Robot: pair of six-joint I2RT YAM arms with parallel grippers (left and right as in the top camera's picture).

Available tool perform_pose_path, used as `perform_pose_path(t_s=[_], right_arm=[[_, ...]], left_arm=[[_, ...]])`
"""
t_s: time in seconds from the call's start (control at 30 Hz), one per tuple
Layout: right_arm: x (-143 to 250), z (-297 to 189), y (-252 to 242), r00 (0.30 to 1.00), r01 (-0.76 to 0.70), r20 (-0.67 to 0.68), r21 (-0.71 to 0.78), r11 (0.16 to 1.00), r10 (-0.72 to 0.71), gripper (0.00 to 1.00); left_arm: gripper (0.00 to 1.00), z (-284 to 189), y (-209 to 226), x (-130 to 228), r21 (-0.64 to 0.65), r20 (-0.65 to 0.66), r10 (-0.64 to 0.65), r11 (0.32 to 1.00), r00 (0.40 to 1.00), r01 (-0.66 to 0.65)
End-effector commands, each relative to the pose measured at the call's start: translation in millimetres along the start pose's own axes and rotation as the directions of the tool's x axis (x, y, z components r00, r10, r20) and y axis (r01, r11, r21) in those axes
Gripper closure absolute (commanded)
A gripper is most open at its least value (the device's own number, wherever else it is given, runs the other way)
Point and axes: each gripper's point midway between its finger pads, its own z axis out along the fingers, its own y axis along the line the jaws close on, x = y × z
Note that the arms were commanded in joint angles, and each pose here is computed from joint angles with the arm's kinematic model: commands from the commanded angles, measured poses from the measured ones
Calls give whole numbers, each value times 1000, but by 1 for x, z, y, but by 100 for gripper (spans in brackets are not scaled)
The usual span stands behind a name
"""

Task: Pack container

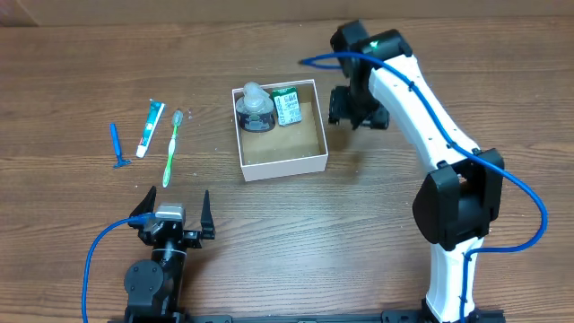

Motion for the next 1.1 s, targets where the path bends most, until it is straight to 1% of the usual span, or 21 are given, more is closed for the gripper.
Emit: perform_pose_path(t_s=[0.0,0.17,0.43,0.67,0.83,1.07], right_arm=[[14,22,-6,998,-31,-52,46,998,33,27],[28,31,0,994,-31,-101,29,999,34,27],[42,30,25,994,22,-106,10,1000,-21,27],[44,29,29,993,13,-115,-10,1000,-14,27],[45,29,41,992,3,-123,-64,998,-11,27],[39,29,43,996,12,-90,-57,998,-17,26]], left_arm=[[0,0,-3,1,16,-3,12,1000,1000,-12],[0,0,-3,1,16,-3,12,1000,1000,-12],[0,0,-3,1,16,-3,12,1000,1000,-12],[0,0,-3,1,16,-3,12,1000,1000,-12],[0,0,-3,1,16,-3,12,1000,1000,-12],[0,0,-3,1,16,-3,12,1000,1000,-12]])
